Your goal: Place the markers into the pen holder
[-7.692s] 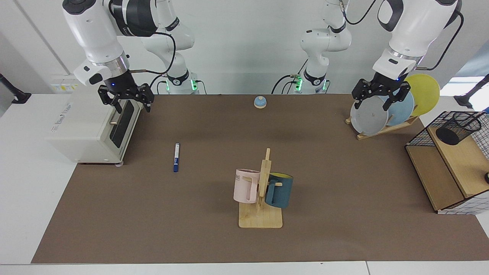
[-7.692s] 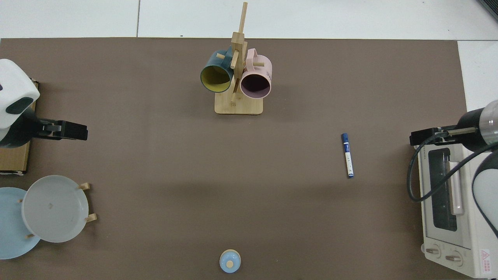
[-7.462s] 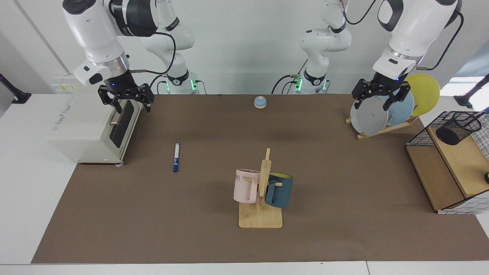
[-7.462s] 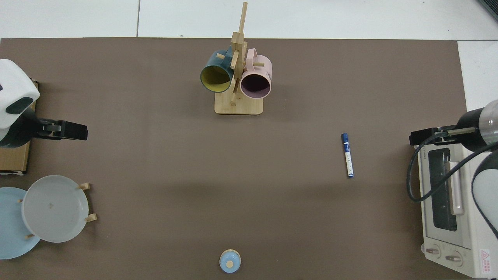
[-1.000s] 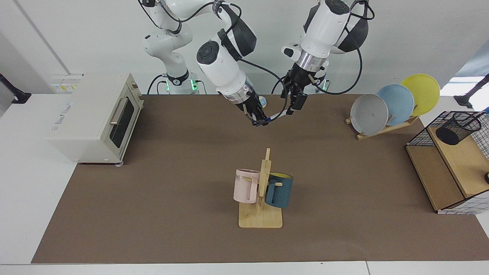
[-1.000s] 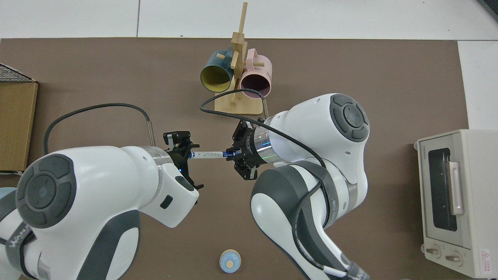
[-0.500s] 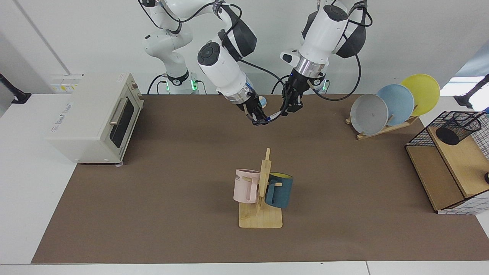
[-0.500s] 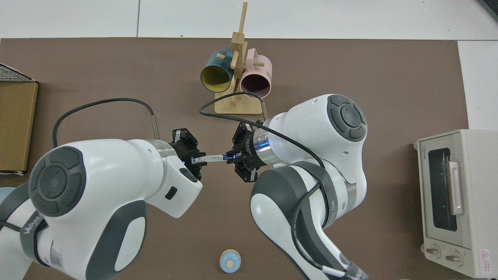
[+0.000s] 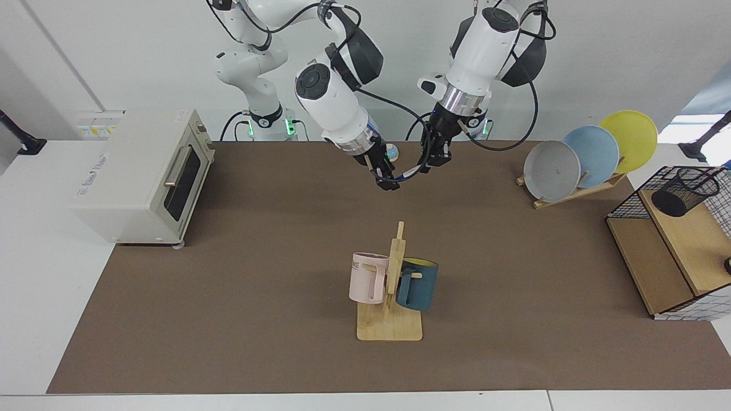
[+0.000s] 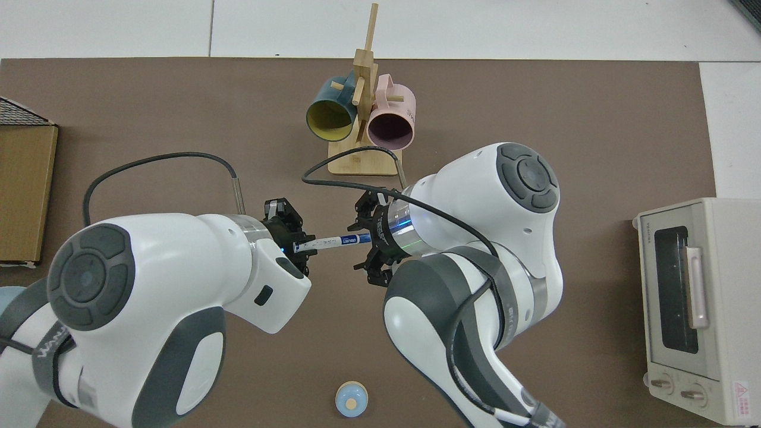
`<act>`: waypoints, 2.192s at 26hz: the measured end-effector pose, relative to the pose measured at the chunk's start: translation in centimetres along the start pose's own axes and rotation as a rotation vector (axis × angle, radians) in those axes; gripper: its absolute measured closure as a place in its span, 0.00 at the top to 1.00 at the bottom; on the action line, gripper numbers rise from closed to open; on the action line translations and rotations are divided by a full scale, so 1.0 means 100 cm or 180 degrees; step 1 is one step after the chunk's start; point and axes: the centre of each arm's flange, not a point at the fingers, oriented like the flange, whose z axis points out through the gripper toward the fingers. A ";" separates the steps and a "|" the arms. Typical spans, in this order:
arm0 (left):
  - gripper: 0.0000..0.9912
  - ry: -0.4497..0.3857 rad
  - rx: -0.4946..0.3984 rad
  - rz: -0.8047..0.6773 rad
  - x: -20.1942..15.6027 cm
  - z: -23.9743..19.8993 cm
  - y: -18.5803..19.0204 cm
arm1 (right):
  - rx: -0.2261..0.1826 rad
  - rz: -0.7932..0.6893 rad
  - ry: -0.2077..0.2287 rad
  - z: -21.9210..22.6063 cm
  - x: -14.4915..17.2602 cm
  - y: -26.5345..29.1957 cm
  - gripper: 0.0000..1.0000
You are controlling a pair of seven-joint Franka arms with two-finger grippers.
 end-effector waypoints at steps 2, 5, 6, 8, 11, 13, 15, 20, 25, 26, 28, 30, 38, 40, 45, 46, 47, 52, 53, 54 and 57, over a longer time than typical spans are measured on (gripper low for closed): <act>0.18 -0.0033 -0.0058 -0.0061 -0.005 0.001 0.000 | -0.0148 -0.0338 0.0067 -0.001 0.004 0.005 0.78; 0.18 -0.0144 -0.0128 -0.0156 -0.024 0.000 -0.006 | -0.0341 -0.0906 0.0180 -0.012 0.018 0.010 0.97; 0.18 -0.0201 -0.0146 -0.0186 -0.032 0.000 -0.009 | -0.0388 -0.1075 0.0211 -0.017 0.025 0.011 0.99; 0.18 -0.0352 -0.0189 -0.0260 -0.054 -0.003 -0.016 | -0.0471 -0.1425 0.0314 -0.031 0.041 0.012 1.00; 0.18 -0.0661 -0.0229 -0.0343 -0.089 -0.010 -0.026 | -0.0561 -0.1962 0.0571 -0.056 0.065 0.013 1.00; 0.18 -0.0860 -0.0237 -0.0416 -0.113 -0.017 -0.033 | -0.0598 -0.2315 0.0738 -0.074 0.078 0.013 1.00; 0.18 -0.1050 -0.0210 -0.0531 -0.144 -0.026 -0.042 | -0.0615 -0.2637 0.0844 -0.093 0.093 0.013 1.00; 0.18 -0.1407 -0.0060 -0.0544 -0.229 -0.062 -0.069 | -0.0655 -0.3360 0.0970 -0.149 0.145 0.016 1.00; 0.18 -0.1537 -0.0011 -0.0582 -0.285 -0.097 -0.086 | -0.0744 -0.3860 0.1083 -0.194 0.182 0.028 1.00; 0.18 -0.1574 -0.0007 -0.0587 -0.295 -0.105 -0.088 | -0.0758 -0.3981 0.1135 -0.205 0.187 0.032 1.00; 0.18 -0.1663 0.0013 -0.0629 -0.313 -0.119 -0.090 | -0.0799 -0.4233 0.1228 -0.223 0.192 0.039 1.00; 0.18 -0.1764 0.0036 -0.0697 -0.328 -0.136 -0.090 | -0.0856 -0.4449 0.1302 -0.237 0.193 0.047 1.00; 0.18 -0.2196 0.0158 -0.0664 -0.360 -0.199 -0.093 | -0.0883 -0.4641 0.1391 -0.253 0.189 0.056 1.00; 0.18 -0.2302 0.0170 -0.0636 -0.369 -0.209 -0.095 | -0.0874 -0.4627 0.1395 -0.255 0.191 0.057 1.00; 0.18 -0.2574 0.0046 -0.0409 -0.398 -0.225 -0.100 | -0.0861 -0.4623 0.1405 -0.259 0.194 0.059 1.00; 0.18 -0.2608 0.0019 -0.0362 -0.402 -0.226 -0.102 | -0.0861 -0.4626 0.1405 -0.259 0.193 0.059 1.00; 0.18 -0.2644 -0.0002 -0.0330 -0.406 -0.228 -0.103 | -0.0862 -0.4629 0.1404 -0.259 0.193 0.059 1.00; 0.18 -0.2899 -0.0147 -0.0139 -0.417 -0.228 -0.109 | -0.0927 -0.4650 0.1340 -0.257 0.194 0.062 1.00; 0.18 -0.2921 -0.0175 -0.0107 -0.418 -0.225 -0.112 | -0.0949 -0.4677 0.1321 -0.256 0.194 0.062 1.00; 0.18 -0.2938 -0.0195 -0.0085 -0.419 -0.222 -0.116 | -0.0978 -0.4721 0.1296 -0.256 0.195 0.064 1.00; 0.18 -0.2980 -0.0232 -0.0052 -0.425 -0.215 -0.127 | -0.1047 -0.4815 0.1234 -0.257 0.196 0.067 1.00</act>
